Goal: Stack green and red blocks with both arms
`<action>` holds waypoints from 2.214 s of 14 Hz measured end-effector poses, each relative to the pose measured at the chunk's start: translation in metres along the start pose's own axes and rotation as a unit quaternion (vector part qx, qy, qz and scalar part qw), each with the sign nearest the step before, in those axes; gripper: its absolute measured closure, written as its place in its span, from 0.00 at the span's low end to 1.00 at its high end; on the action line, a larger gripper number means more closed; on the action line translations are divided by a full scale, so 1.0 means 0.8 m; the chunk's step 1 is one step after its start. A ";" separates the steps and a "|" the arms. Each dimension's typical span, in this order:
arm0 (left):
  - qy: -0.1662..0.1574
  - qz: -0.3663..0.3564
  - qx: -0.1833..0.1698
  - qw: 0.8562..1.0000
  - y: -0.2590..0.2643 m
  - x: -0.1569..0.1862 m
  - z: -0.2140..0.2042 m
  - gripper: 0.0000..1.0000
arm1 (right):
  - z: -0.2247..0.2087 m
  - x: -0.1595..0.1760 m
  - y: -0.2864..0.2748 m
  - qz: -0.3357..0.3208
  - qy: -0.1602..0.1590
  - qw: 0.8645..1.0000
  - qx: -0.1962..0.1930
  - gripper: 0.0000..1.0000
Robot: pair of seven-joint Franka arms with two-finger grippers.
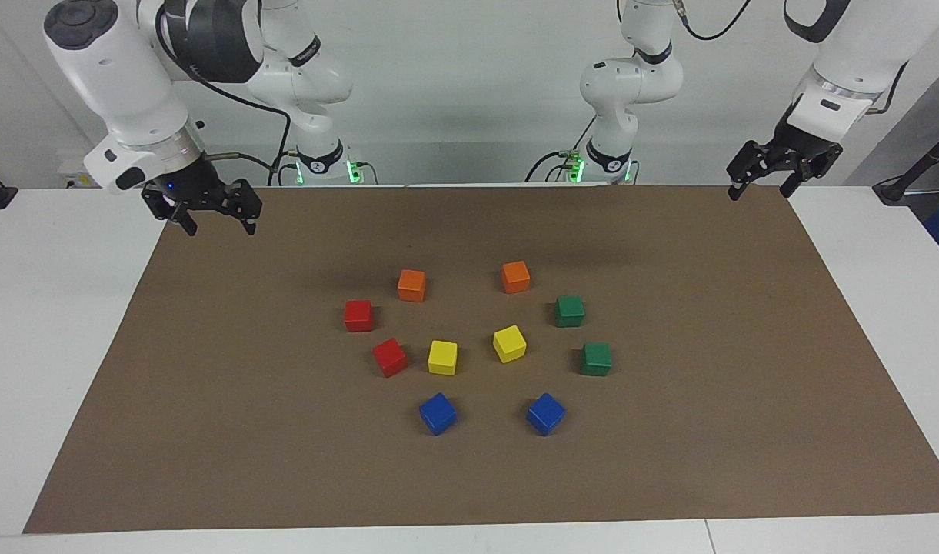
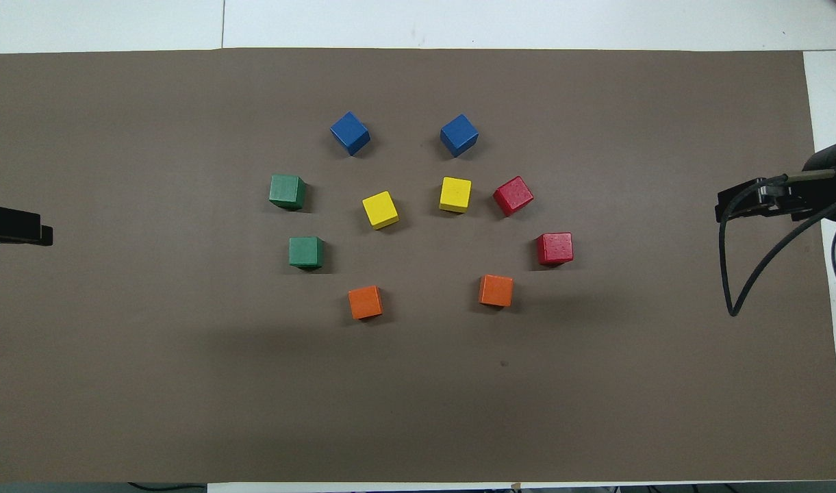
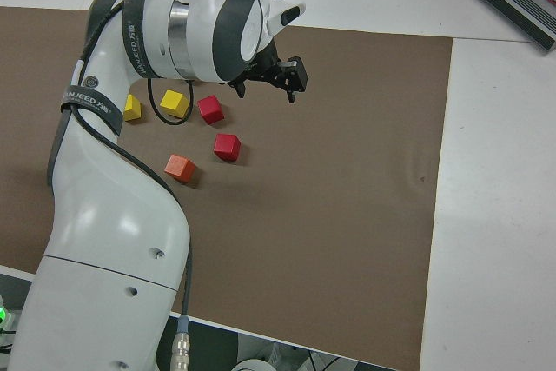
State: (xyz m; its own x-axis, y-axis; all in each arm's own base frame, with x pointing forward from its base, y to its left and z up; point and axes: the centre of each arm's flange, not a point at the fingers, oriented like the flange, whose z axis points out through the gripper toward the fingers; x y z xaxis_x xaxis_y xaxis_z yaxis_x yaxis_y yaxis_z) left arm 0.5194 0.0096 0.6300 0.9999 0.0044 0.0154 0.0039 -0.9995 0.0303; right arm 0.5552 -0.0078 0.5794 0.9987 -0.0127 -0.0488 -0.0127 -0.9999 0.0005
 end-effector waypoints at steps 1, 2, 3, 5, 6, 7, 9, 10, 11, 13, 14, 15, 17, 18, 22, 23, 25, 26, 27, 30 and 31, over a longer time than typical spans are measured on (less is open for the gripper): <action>0.000 -0.001 0.000 1.000 -0.001 0.000 0.000 0.00 | 0.004 -0.001 -0.002 0.000 -0.003 1.000 0.004 0.00; 0.000 -0.001 0.000 1.000 -0.002 0.000 0.000 0.00 | 0.006 -0.003 -0.004 0.000 -0.006 1.000 0.009 0.00; 0.000 -0.002 0.000 1.000 -0.003 0.000 0.000 0.00 | 0.009 -0.004 -0.006 0.000 -0.008 1.000 0.016 0.00; 0.000 -0.002 0.000 1.000 -0.003 0.000 0.000 0.00 | 0.017 -0.010 -0.009 -0.002 -0.015 0.999 0.029 0.00; 0.000 -0.002 0.000 1.000 -0.003 0.000 0.000 0.00 | 0.019 -0.012 -0.009 -0.006 -0.016 0.999 0.030 0.00; 0.000 -0.002 0.000 1.000 -0.003 0.000 0.000 0.00 | 0.019 -0.013 -0.009 -0.008 -0.011 0.999 0.030 0.00; 0.002 -0.001 0.000 1.000 -0.002 0.000 0.000 0.00 | 0.018 -0.011 -0.015 -0.011 0.001 0.999 0.032 0.00; 0.006 -0.001 0.001 1.000 0.001 0.002 0.002 0.00 | 0.018 -0.011 -0.026 -0.010 0.003 0.999 0.034 0.00; 0.012 -0.001 0.001 1.000 0.012 0.004 0.007 0.00 | 0.018 -0.011 -0.046 -0.002 0.005 0.999 0.034 0.00; 0.024 -0.010 0.000 1.000 0.063 0.005 0.030 0.00 | 0.021 -0.012 -0.102 0.004 0.019 0.999 0.035 0.00; 0.030 -0.012 -0.002 0.999 0.098 0.004 0.046 0.00 | 0.028 -0.013 -0.129 0.000 0.020 0.999 0.035 0.00; 0.031 -0.008 -0.004 0.999 0.128 0.002 0.063 0.00 | 0.041 -0.011 -0.147 -0.006 0.016 0.999 0.034 0.00; 0.028 0.008 -0.005 1.000 0.171 -0.003 0.111 0.00 | 0.086 -0.001 -0.172 -0.020 0.011 0.999 0.033 0.00; 0.025 0.016 -0.005 1.000 0.183 -0.004 0.138 0.00 | 0.111 0.004 -0.184 -0.026 0.013 0.999 0.033 0.00; 0.004 0.036 -0.003 0.999 0.234 0.001 0.253 0.00 | 0.204 0.015 -0.199 -0.032 0.029 0.999 0.032 0.00; 0.000 0.038 -0.003 0.999 0.240 0.005 0.274 0.00 | 0.219 0.019 -0.197 -0.032 0.029 0.999 0.028 0.00; -0.007 0.044 -0.002 0.999 0.250 0.010 0.306 0.00 | 0.237 0.023 -0.198 -0.033 0.025 0.999 0.025 0.00; -0.010 0.047 -0.001 0.999 0.254 0.010 0.318 0.00 | 0.242 0.025 -0.198 -0.034 0.026 0.999 0.023 0.00; -0.011 0.049 -0.001 0.999 0.257 0.010 0.326 0.00 | 0.248 0.027 -0.197 -0.035 0.026 0.999 0.021 0.00; -0.011 0.050 -0.001 0.999 0.260 0.008 0.340 0.00 | 0.262 0.030 -0.196 -0.035 0.025 0.999 0.018 0.00; -0.009 0.050 -0.002 0.999 0.263 0.005 0.346 0.00 | 0.266 0.031 -0.196 -0.035 0.027 0.999 0.018 0.00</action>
State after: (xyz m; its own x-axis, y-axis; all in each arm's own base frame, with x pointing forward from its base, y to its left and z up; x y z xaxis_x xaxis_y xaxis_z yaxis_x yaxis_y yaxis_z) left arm 0.5289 -0.2091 0.3600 0.9953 -0.0967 0.0005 -0.0967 -0.9948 0.0333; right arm 0.5718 0.1487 0.3654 0.9984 0.0569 0.0063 0.0571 -0.9977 -0.0374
